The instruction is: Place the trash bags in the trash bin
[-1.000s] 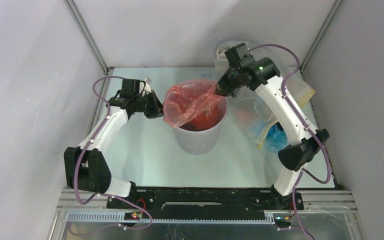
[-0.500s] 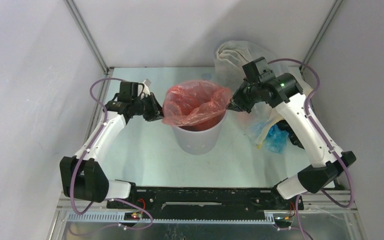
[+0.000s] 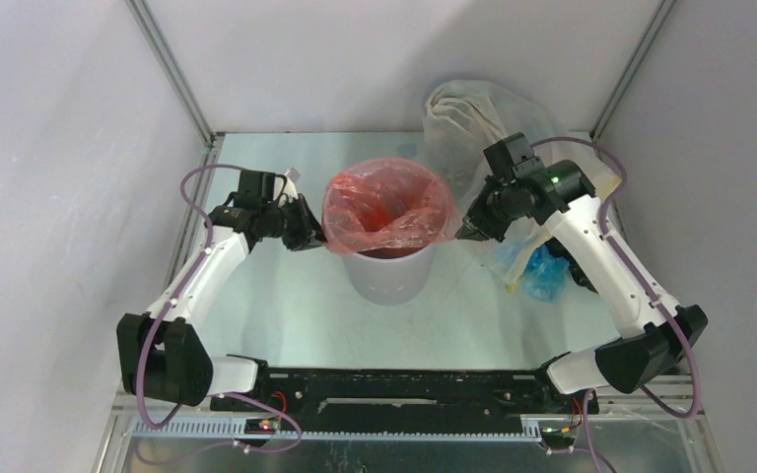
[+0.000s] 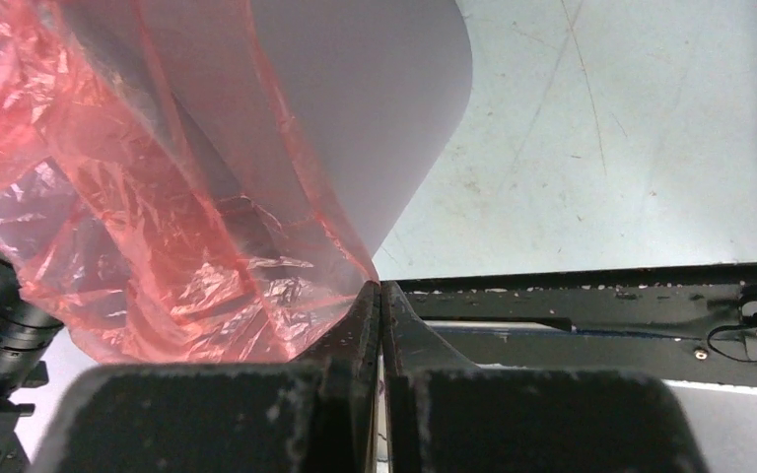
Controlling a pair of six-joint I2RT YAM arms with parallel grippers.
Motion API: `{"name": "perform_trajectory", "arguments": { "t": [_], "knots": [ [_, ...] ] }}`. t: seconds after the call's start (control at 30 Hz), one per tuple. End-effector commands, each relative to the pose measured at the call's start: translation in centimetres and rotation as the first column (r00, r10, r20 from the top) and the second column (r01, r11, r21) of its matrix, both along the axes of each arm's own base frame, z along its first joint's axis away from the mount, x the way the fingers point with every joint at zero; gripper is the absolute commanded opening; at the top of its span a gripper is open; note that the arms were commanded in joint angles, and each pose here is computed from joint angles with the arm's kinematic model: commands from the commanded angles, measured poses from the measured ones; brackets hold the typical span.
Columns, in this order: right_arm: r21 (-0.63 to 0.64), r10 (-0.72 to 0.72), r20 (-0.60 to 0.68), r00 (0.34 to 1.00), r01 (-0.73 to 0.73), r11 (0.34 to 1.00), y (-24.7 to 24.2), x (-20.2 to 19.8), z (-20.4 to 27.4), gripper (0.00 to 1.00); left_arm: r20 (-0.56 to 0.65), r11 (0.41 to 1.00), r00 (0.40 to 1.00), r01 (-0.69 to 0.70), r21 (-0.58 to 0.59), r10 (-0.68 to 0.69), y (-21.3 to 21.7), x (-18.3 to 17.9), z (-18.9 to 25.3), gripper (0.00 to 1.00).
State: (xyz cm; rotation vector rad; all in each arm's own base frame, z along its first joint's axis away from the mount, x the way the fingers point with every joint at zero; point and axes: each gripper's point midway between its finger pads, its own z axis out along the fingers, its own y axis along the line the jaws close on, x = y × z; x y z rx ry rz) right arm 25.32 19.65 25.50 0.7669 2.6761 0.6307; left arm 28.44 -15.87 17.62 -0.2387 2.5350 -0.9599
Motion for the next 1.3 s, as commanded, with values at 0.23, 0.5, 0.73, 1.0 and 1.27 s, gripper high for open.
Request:
{"name": "perform_trajectory", "arguments": {
  "t": [0.23,0.5,0.73,1.0,1.27],
  "knots": [
    [0.031,0.156,-0.031,0.987,-0.155,0.987,3.3,-1.2,-3.7,0.0,0.018,0.998,0.999,0.049,-0.032,-0.049,-0.7,-1.4,1.0,0.09],
    [-0.007,0.209,0.011,0.978,-0.209,0.978,4.2,-1.9,-5.3,0.0,0.031,0.999,0.999,0.033,-0.042,-0.032,-0.8,-1.3,1.4,0.09],
    [0.005,0.272,0.131,0.953,-0.275,0.962,3.4,-2.2,-3.1,0.0,0.054,0.998,0.998,0.014,-0.066,-0.01,-1.1,-1.2,2.1,0.1],
    [0.254,0.204,0.266,0.942,-0.273,0.928,1.6,-4.5,-2.6,0.31,0.064,0.998,0.998,0.005,-0.059,-0.001,-0.9,-1.3,2.1,0.1],
    [0.448,-0.035,0.422,0.906,-0.175,0.877,0.6,-3.2,0.2,0.58,0.066,0.998,0.998,-0.006,-0.062,0.01,-0.9,-1.2,2.3,0.1]
  ]
}}
